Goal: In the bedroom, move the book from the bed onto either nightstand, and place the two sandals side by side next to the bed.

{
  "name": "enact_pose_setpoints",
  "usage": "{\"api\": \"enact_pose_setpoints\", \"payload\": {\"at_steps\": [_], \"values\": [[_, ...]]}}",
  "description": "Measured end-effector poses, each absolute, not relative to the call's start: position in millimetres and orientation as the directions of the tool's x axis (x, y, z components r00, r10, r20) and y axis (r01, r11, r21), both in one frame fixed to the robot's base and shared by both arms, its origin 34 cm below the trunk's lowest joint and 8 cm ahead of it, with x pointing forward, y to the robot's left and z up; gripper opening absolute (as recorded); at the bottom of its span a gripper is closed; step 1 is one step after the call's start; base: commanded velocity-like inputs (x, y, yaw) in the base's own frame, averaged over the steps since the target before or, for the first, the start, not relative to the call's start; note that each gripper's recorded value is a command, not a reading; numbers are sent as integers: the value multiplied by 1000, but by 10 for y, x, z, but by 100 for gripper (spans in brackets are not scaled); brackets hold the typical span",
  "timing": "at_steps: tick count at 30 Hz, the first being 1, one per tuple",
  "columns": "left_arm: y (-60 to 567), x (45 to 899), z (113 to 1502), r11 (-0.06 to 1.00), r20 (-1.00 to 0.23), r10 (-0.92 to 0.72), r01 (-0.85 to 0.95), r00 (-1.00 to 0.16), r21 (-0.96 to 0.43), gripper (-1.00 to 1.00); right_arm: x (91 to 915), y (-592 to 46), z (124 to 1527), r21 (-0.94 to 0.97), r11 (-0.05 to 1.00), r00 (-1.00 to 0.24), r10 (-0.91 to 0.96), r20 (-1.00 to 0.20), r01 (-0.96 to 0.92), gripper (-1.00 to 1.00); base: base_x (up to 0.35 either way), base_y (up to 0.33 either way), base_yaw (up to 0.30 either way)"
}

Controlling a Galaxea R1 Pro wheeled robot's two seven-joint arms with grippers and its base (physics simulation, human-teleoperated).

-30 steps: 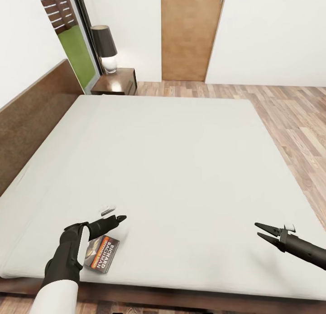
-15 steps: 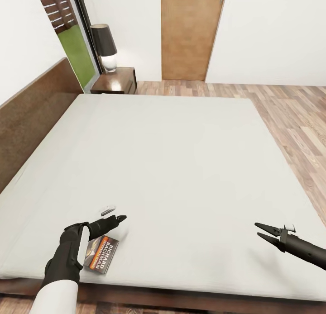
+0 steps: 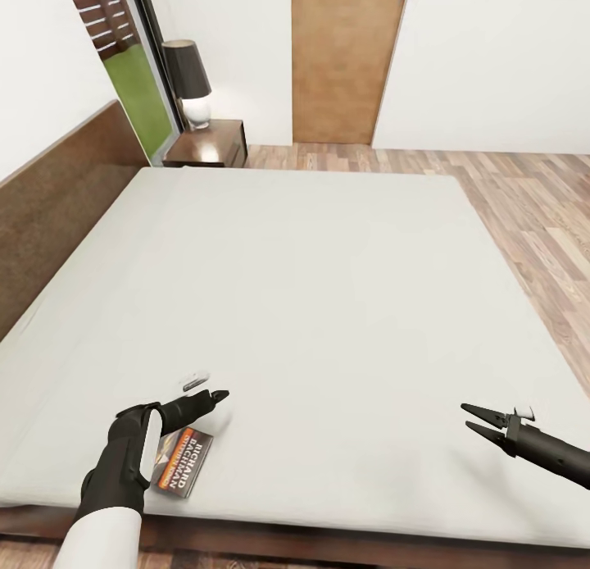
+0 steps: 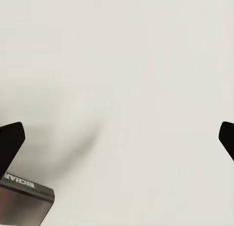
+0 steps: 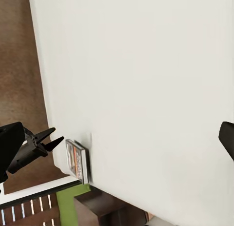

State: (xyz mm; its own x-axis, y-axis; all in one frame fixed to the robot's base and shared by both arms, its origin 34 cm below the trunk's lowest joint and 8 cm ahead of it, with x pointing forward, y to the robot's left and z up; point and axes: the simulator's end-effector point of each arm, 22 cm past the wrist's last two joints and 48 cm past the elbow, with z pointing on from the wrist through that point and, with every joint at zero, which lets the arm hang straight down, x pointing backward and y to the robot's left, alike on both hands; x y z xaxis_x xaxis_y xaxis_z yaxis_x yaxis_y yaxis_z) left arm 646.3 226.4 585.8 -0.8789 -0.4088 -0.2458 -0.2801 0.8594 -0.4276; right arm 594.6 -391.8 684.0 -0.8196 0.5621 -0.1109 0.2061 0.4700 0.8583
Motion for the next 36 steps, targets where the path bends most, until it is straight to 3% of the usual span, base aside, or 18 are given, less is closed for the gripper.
{"api": "enact_pose_setpoints", "payload": {"at_steps": [36], "values": [[2263, 6467, 5578, 859, -246, -409, -280, -879, -428, 100, 5952, -3919, 6563, 858, 471, -820, 562, -113, 204, 100, 0, 0, 0]]}}
